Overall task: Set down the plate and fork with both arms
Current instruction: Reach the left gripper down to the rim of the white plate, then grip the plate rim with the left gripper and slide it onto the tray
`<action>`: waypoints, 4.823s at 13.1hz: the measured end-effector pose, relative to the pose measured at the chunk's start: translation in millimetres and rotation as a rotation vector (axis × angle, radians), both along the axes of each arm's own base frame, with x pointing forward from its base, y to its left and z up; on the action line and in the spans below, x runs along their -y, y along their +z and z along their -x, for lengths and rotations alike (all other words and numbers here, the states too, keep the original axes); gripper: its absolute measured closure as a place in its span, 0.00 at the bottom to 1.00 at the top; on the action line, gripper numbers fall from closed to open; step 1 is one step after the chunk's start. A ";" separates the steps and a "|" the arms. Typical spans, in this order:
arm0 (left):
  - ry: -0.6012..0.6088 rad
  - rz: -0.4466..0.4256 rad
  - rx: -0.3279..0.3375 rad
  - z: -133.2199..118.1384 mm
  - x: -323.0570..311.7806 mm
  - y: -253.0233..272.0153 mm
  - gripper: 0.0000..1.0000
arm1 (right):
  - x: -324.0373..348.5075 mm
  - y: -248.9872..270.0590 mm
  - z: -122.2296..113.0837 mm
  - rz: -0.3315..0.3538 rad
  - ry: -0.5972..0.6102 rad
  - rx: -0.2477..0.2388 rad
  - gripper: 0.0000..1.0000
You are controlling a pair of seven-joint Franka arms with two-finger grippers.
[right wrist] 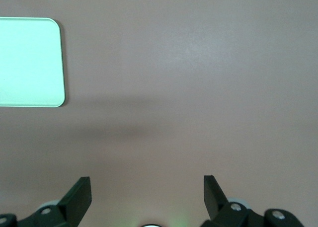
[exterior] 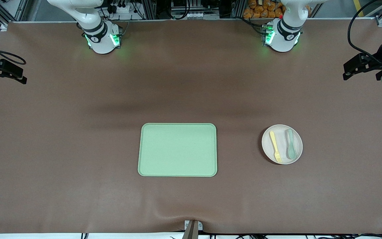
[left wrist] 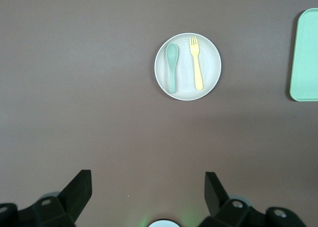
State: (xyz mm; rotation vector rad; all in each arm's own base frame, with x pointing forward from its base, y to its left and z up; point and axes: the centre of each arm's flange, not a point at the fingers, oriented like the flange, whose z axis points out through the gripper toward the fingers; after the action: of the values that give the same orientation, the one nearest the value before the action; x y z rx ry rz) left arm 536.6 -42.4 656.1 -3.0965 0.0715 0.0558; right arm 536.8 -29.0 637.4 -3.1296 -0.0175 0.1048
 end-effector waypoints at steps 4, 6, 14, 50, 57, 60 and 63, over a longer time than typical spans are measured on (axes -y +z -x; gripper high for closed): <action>0.004 -0.009 -0.010 -3.7 -3.7 -5.7 0.00 | 0.8 -5.9 -5.0 0.001 -0.001 -0.002 0.00; 0.011 -0.005 -0.031 -14.8 -9.7 -22.0 0.00 | 1.3 -6.1 -6.7 0.001 -0.002 0.006 0.00; 0.052 0.036 0.036 -75.8 -43.6 -229.3 0.00 | 1.3 -8.2 -9.9 0.002 -0.002 0.014 0.00; 0.147 0.365 0.122 -102.6 87.8 -379.3 0.95 | -6.1 -33.3 -19.1 -0.002 0.006 -0.068 0.00; 0.129 0.437 0.065 -93.6 266.0 -391.0 0.95 | -50.7 -125.5 -56.8 -0.030 0.073 -0.216 0.00; 0.105 0.418 0.048 -84.9 314.2 -416.8 0.95 | -66.7 -151.1 -70.3 -0.051 0.090 -0.214 0.00; 0.088 0.411 0.023 -74.4 343.3 -439.8 0.95 | -93.9 -170.6 -83.3 -0.050 0.128 -0.178 0.00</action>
State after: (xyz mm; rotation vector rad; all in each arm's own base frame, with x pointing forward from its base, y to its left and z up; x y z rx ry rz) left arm 611.0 -385.7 216.3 -3.5092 -0.0634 0.0096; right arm 620.1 64.9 466.9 -3.0543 -0.2148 0.3777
